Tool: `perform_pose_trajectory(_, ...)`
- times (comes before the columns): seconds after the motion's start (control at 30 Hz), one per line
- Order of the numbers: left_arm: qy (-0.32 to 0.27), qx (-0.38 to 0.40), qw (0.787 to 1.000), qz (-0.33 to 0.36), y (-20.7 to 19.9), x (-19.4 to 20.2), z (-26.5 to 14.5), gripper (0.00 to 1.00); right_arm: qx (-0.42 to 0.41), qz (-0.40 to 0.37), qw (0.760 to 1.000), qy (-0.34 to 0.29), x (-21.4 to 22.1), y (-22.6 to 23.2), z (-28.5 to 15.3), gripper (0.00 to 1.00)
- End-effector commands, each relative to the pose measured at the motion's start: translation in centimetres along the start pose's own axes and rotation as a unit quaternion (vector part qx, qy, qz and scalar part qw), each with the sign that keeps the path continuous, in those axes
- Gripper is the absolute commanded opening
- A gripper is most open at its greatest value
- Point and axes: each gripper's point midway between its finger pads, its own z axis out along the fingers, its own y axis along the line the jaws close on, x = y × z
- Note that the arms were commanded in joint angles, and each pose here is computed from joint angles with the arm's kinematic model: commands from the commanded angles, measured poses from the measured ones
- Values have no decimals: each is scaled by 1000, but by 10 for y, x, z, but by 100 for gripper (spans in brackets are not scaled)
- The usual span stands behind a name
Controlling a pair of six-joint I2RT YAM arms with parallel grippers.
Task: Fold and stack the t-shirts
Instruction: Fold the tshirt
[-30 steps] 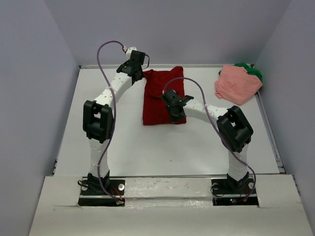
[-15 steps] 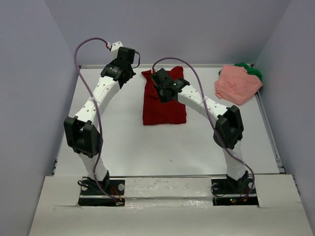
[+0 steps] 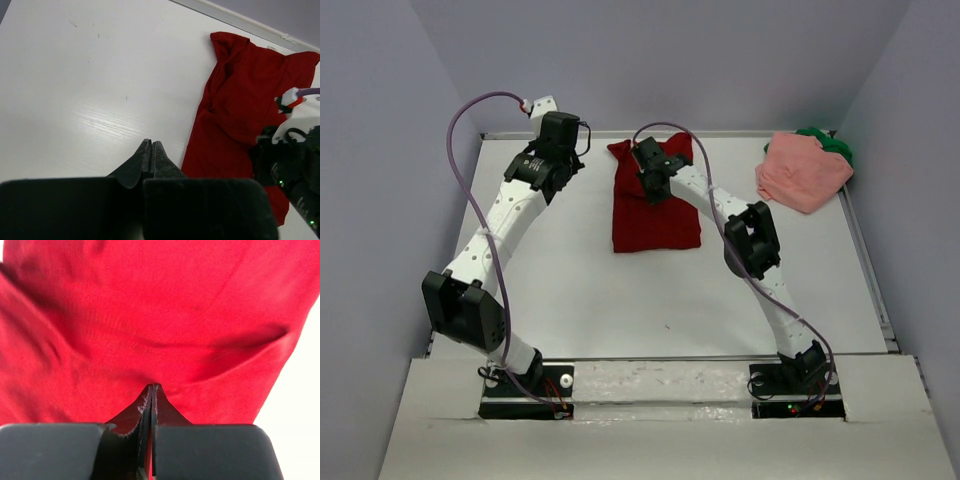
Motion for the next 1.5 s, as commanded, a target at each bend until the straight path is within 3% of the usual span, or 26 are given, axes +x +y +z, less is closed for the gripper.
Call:
perform_pose_trajectory(0.0, -19, 7, 1000, 1, -1, -7, -1, 0, 0, 11, 999, -46, -36, -17, -14, 0)
perform_pose_trajectory(0.37, -5, 18, 1000, 4, -9, 0, 7, 0, -2, 11, 998, -57, -46, -27, -16, 0)
perform_pose_trajectory(0.63, 2, 23, 1000, 7, -10, 7, 10, 0, -24, 0, 997, -78, -62, -25, -1, 0)
perform_pose_trajectory(0.9, 9, 34, 999, 12, -13, 13, 10, 0, -97, 36, 990, -93, -74, -37, 25, 0)
perform_pose_trajectory(1.1, 16, 41, 999, 18, -17, 19, 11, 0, -85, 32, 993, -80, -63, -49, 42, 0)
perform_pose_trajectory(1.23, 18, 47, 998, 23, -23, 25, 9, 0, -61, 16, 993, -98, -75, -64, 15, 0)
perform_pose_trajectory(1.37, 20, 50, 998, 22, -32, 36, 8, 0, -43, 27, 987, -153, -110, -83, -51, 0)
perform_pose_trajectory(1.47, 22, 61, 998, 15, -41, 47, 11, 5, -32, 33, 986, -162, -112, -92, -80, 0)
